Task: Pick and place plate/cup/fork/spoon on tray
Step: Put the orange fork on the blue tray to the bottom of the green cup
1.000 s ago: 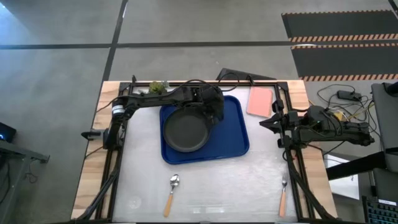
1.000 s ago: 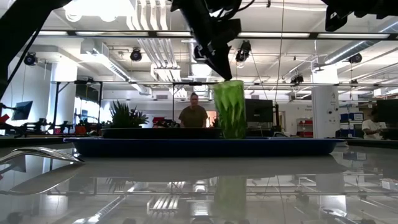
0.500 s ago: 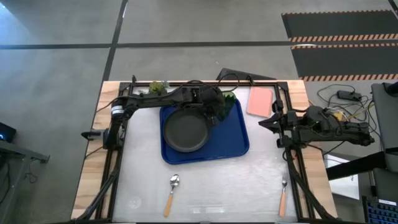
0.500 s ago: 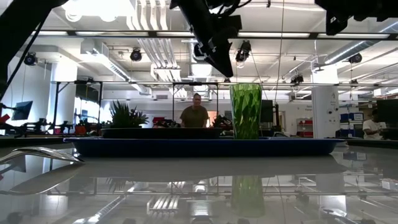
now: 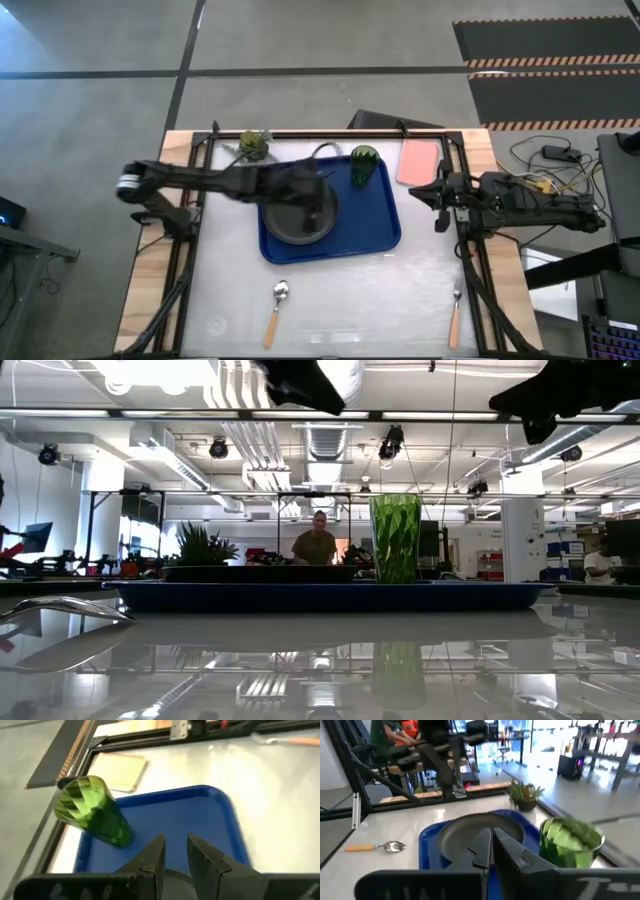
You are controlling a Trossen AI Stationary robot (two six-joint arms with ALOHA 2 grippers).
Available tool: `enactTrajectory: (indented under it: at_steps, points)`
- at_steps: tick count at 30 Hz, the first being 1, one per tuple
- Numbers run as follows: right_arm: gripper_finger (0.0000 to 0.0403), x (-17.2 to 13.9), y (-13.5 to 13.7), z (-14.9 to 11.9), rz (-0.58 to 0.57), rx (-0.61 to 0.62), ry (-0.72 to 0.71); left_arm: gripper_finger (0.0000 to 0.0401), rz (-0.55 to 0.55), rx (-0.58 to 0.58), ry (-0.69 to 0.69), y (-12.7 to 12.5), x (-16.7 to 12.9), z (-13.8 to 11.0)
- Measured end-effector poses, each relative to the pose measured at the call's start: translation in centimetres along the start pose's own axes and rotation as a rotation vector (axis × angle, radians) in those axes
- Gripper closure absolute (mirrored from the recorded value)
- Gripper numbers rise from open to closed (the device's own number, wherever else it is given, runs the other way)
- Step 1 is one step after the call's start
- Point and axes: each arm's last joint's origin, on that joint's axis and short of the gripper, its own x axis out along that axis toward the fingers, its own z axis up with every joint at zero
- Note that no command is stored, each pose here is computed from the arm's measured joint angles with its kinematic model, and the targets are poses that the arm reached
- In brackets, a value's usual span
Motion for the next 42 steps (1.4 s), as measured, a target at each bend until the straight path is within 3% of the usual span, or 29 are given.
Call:
enactTrajectory:
  at_steps: [12, 21, 35, 42]
  points:
    - [0.0394, 4.4, 0.0, -2.7, -0.116, 0.277, 0.275, 0.034, -0.05, -0.079, -0.295, -1.4, -6.1, -7.3]
    - [0.0394, 5.8, 0.8, -3.2, -0.077, 0.523, 0.469, 0.034, -0.045, -0.101, -0.382, -0.8, -8.4, -10.6]
    - [0.0394, 8.2, 8.0, -0.2, 0.049, 0.776, 0.792, 0.034, -0.04, -0.1, -0.408, -0.6, -9.2, -12.0]
    - [0.0394, 8.9, 12.4, -0.7, -0.004, 0.949, 0.936, 0.034, -0.041, -0.103, -0.408, -0.6, -9.3, -11.9]
